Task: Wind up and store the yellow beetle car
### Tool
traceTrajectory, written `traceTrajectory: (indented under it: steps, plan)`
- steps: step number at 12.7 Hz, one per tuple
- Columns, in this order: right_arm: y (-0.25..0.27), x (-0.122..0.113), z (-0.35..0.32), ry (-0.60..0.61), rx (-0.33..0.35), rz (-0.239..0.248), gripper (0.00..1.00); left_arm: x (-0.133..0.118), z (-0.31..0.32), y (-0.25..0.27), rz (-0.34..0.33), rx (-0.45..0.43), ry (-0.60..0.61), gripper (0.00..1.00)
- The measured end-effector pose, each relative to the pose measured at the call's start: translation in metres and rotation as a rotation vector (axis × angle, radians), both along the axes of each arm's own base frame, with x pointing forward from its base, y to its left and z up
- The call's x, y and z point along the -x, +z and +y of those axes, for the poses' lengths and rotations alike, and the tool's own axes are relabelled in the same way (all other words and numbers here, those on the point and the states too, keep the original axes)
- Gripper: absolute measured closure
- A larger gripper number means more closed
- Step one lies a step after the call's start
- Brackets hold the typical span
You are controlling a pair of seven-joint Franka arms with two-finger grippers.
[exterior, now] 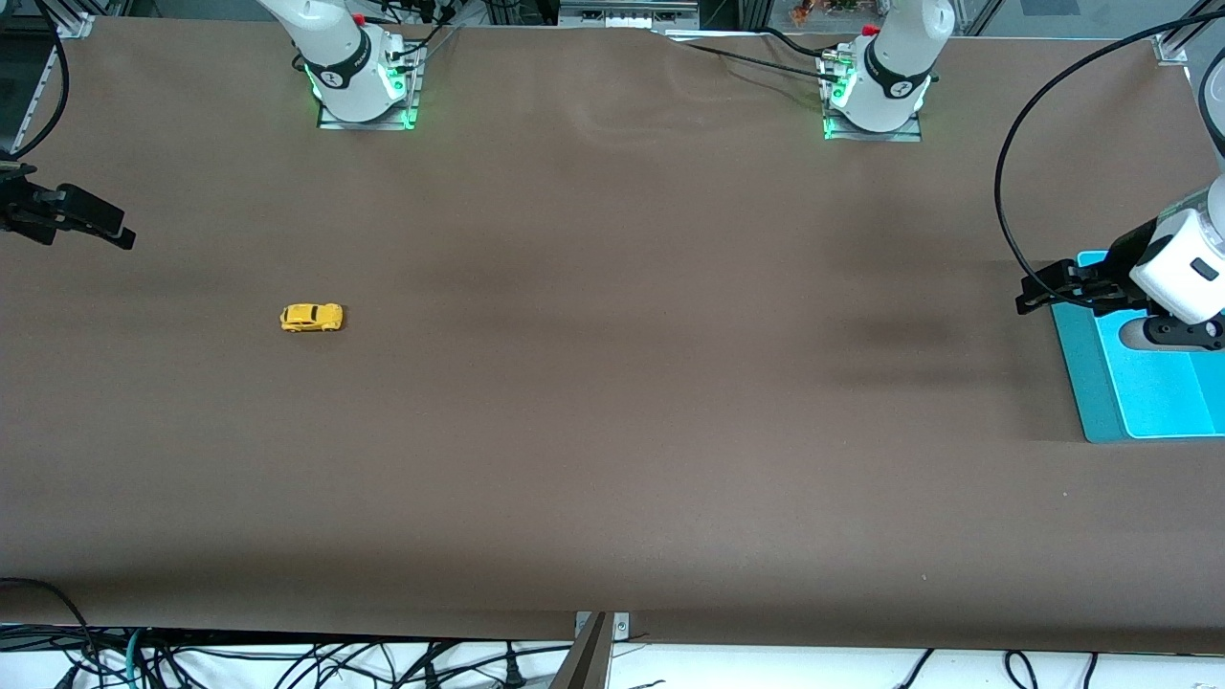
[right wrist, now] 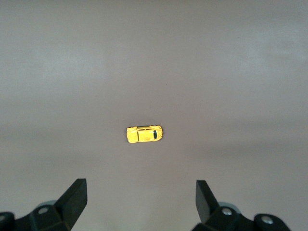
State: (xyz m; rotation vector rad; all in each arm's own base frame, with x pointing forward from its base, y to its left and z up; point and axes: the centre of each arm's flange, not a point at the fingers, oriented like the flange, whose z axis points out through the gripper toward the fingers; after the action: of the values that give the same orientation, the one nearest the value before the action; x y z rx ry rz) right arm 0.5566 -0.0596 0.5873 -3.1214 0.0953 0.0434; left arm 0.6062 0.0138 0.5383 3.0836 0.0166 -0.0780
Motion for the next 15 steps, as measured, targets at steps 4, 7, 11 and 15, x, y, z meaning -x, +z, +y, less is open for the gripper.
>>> traceTrajectory:
  steps: [4,7,11,15]
  plan:
    - [0.0,0.0,0.0,0.0,0.0,0.0,0.0,-0.001,0.001,-0.002,0.003,0.0,0.001,0.0]
    - [-0.001,0.001,0.0,0.0,-0.001,0.013,0.0,-0.001,0.001,-0.002,0.004,0.0,0.002,0.0]
    - [-0.006,0.006,0.008,0.036,-0.008,0.058,0.0,-0.001,0.006,-0.002,0.003,0.0,0.01,0.0]
    - [-0.013,0.006,0.035,0.143,-0.012,0.078,0.0,-0.001,0.006,-0.002,0.003,0.0,0.01,0.0]
